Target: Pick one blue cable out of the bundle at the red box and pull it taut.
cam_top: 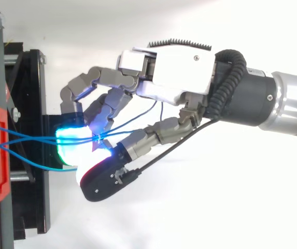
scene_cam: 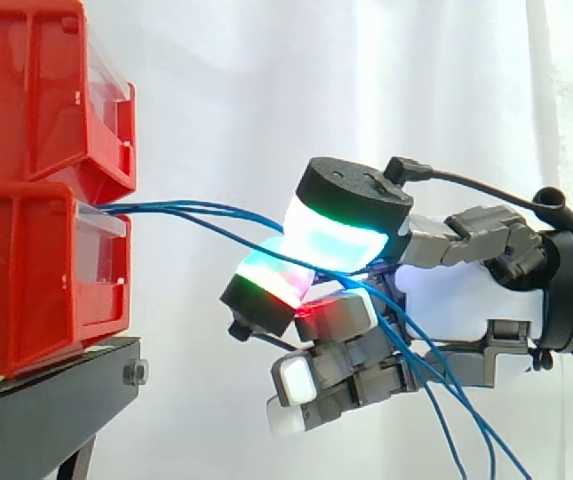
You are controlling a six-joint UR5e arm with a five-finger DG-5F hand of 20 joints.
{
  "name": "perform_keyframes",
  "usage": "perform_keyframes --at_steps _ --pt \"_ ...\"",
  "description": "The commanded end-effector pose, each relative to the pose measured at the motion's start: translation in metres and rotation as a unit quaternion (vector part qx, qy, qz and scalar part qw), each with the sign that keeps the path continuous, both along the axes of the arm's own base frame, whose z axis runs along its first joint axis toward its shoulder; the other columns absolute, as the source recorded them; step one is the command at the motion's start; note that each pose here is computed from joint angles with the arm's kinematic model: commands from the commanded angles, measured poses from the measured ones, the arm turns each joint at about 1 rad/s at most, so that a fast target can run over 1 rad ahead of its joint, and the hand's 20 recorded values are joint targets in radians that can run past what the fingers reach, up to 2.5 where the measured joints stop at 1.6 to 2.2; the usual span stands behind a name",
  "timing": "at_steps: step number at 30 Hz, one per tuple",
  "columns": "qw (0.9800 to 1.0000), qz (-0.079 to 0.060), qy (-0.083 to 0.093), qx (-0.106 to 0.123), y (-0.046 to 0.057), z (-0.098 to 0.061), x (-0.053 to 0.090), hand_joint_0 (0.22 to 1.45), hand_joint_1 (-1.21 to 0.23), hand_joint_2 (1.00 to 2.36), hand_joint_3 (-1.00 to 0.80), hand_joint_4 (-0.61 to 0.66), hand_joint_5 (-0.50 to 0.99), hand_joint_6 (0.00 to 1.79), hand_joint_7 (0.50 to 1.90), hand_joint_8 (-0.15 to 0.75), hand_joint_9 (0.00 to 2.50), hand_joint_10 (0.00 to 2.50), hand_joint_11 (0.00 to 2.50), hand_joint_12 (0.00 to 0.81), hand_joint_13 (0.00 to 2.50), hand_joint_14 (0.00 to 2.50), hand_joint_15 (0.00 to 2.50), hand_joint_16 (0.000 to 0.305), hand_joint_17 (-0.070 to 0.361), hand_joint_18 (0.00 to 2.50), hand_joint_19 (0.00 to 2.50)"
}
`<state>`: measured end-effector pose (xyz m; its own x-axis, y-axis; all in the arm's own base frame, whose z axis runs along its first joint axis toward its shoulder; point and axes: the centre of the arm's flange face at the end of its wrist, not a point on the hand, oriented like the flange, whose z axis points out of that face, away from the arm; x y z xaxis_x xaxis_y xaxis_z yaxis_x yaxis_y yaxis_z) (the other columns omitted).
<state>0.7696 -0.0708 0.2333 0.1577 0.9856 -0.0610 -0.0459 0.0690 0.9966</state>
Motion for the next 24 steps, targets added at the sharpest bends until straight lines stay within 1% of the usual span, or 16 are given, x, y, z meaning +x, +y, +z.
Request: perform_keyframes --at_steps 1,2,3,4,6,7,8,9,10,11,12,14,15,17,20,24 --pt "1.0 0.0 0.0 -0.001 -0.0002 0.0001 -0.0001 0.59 -0.89 1.0 -0.5 0.19 -0.17 0.91 1.08 0.355 1.07 0.01 1.27 0.37 0.88 0.02 0.62 0.049 0.11 0.67 0.38" --pt "1.0 0.0 0.0 -0.001 -0.0002 0.0001 -0.0001 0.56 -0.86 1.0 -0.5 0.19 -0.17 0.91 1.06 0.364 1.07 0.01 1.25 0.378 0.89 0.02 0.61 0.05 0.112 0.67 0.4" --pt "1.0 0.0 0.0 -0.002 -0.0002 0.0001 -0.0001 0.55 -0.86 1.0 -0.5 0.19 -0.17 0.91 1.05 0.361 1.07 0.01 1.27 0.379 0.89 0.02 0.61 0.05 0.112 0.67 0.4" --pt "1.0 0.0 0.0 -0.003 -0.0002 0.0001 -0.0001 0.52 -0.81 1.0 -0.5 0.19 -0.17 0.91 1.04 0.372 1.08 0.01 1.25 0.384 0.89 0.02 0.61 0.052 0.116 0.68 0.4" --pt "1.0 0.0 0.0 -0.003 -0.0002 0.0001 -0.0001 0.51 -0.77 1.0 -0.5 0.19 -0.17 0.91 1.04 0.381 1.09 0.01 1.24 0.395 0.89 0.02 0.61 0.053 0.119 0.68 0.41" --pt "1.0 0.0 0.0 -0.003 -0.0002 0.0001 -0.0001 0.49 -0.7 1.0 -0.5 0.2 -0.17 0.9 1.02 0.382 1.1 0.01 1.24 0.4 0.9 0.02 0.61 0.055 0.123 0.69 0.42" --pt "1.0 0.0 0.0 -0.003 -0.0002 0.0001 -0.0001 0.51 -0.66 1.0 -0.5 0.19 -0.17 0.9 1.03 0.374 1.09 0.01 1.25 0.395 0.89 0.02 0.62 0.053 0.12 0.68 0.43" --pt "1.0 0.0 0.0 -0.003 -0.0002 0.0001 -0.0001 0.51 -0.66 1.0 -0.5 0.18 -0.17 0.9 1.02 0.373 1.1 0.01 1.25 0.395 0.89 0.02 0.61 0.053 0.12 0.68 0.43" --pt "1.0 0.0 0.0 -0.003 -0.0002 0.0001 -0.0001 0.54 -0.59 1.0 -0.5 0.18 -0.17 0.9 1.04 0.362 1.09 0.01 1.25 0.386 0.88 0.02 0.61 0.052 0.116 0.67 0.45" --pt "1.0 0.0 0.001 -0.003 -0.0002 -0.0011 0.0 0.57 -0.57 1.0 -0.5 0.17 -0.16 0.89 1.06 0.355 1.09 0.01 1.25 0.379 0.87 0.02 0.62 0.05 0.113 0.66 0.46" --pt "1.0 0.0 0.0 -0.002 -0.0002 0.0008 0.0003 0.58 -0.57 1.0 -0.5 0.17 -0.16 0.89 1.06 0.348 1.09 0.01 1.26 0.378 0.87 0.02 0.62 0.05 0.112 0.65 0.46" --pt "1.0 0.0 0.001 -0.002 -0.0002 -0.0011 0.0 0.61 -0.59 1.01 -0.41 0.17 -0.16 0.89 1.08 0.351 1.09 0.01 1.26 0.378 0.87 0.02 0.61 0.05 0.111 0.66 0.47" --pt "1.0 0.001 0.0 -0.002 0.001 0.0001 0.0 0.6 -0.6 1.01 -0.4 0.17 -0.16 0.89 1.07 0.346 1.09 0.01 1.26 0.377 0.87 0.02 0.62 0.05 0.111 0.66 0.47" --pt "1.0 -0.002 0.0 -0.002 -0.0005 0.0001 -0.0002 0.61 -0.63 1.01 -0.32 0.17 -0.16 0.9 1.1 0.348 1.1 0.01 1.27 0.38 0.89 0.02 0.62 0.05 0.112 0.67 0.47" --pt "1.0 -0.001 0.001 -0.002 0.0007 -0.0011 0.0001 0.61 -0.66 1.01 -0.27 0.19 -0.15 0.91 1.09 0.37 1.12 0.01 1.27 0.393 0.9 0.02 0.61 0.052 0.118 0.7 0.45" --pt "1.0 -0.002 0.0 -0.002 -0.0005 0.0001 -0.0002 0.61 -0.69 1.01 -0.23 0.21 -0.15 0.91 1.11 0.39 1.14 0.01 1.27 0.395 0.92 0.02 0.61 0.053 0.119 0.72 0.44"
